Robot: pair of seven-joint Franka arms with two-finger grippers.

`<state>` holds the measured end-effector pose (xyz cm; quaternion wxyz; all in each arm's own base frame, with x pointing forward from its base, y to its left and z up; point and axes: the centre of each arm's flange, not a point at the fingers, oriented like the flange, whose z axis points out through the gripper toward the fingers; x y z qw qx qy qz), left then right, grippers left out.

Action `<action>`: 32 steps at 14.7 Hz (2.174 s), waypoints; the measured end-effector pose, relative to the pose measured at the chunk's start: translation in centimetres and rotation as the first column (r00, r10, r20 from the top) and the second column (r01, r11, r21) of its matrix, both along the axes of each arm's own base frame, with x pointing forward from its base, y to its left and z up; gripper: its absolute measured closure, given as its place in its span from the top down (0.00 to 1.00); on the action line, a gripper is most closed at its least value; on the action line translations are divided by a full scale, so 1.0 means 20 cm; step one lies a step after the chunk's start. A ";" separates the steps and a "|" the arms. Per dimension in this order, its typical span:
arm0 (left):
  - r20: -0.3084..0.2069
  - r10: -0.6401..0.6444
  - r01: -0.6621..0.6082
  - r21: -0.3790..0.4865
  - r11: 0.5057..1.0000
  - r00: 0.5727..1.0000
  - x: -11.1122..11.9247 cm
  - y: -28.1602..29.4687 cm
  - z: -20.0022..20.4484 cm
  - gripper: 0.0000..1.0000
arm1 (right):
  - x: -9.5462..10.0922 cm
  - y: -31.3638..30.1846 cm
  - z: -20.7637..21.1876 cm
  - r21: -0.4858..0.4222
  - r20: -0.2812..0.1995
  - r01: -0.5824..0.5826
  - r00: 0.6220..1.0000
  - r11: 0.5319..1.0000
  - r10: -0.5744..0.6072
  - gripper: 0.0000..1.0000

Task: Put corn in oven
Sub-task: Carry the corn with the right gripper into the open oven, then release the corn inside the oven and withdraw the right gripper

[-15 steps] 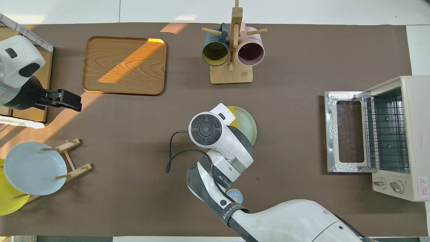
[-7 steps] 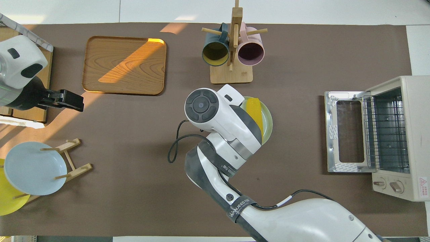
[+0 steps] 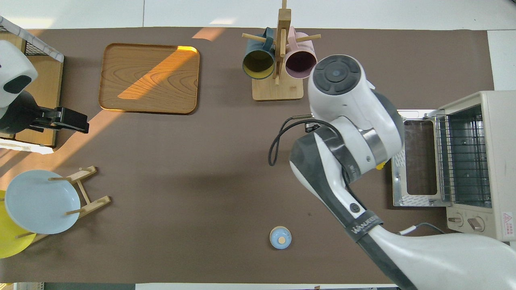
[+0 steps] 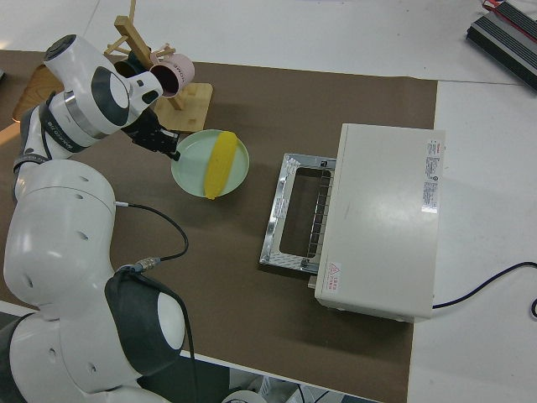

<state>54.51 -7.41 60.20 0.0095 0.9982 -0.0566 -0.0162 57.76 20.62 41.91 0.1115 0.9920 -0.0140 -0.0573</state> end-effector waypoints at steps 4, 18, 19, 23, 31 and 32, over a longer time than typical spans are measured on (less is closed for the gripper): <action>0.000 -0.020 0.020 0.000 1.000 1.000 0.00 0.00 0.00 1.00 | -0.10 -0.56 -0.01 0.002 -0.089 0.013 0.996 1.000 -0.013 0.02; 0.002 -0.053 0.053 -0.001 0.999 0.999 0.00 0.00 0.00 1.00 | -0.23 -1.30 -0.20 0.059 -0.100 -0.035 0.994 0.998 0.041 0.02; 0.002 -0.053 0.053 -0.001 0.999 0.999 0.00 0.00 0.00 1.00 | -0.23 -1.30 -0.19 0.058 -0.096 -0.037 0.994 0.998 0.042 0.02; 0.002 -0.053 0.053 -0.001 0.999 0.999 0.00 0.00 0.00 1.00 | -0.23 -1.30 -0.21 0.060 -0.086 -0.043 0.995 0.997 0.048 0.08; 0.002 -0.053 0.053 -0.001 0.999 0.999 0.00 0.00 0.00 1.00 | -0.20 -1.21 -0.17 0.058 -0.077 -0.076 0.994 0.995 0.081 0.17; 0.002 -0.053 0.053 -0.001 0.999 0.999 0.00 0.00 0.00 1.00 | -0.18 -1.15 -0.14 0.059 -0.073 -0.087 0.993 0.994 0.092 0.17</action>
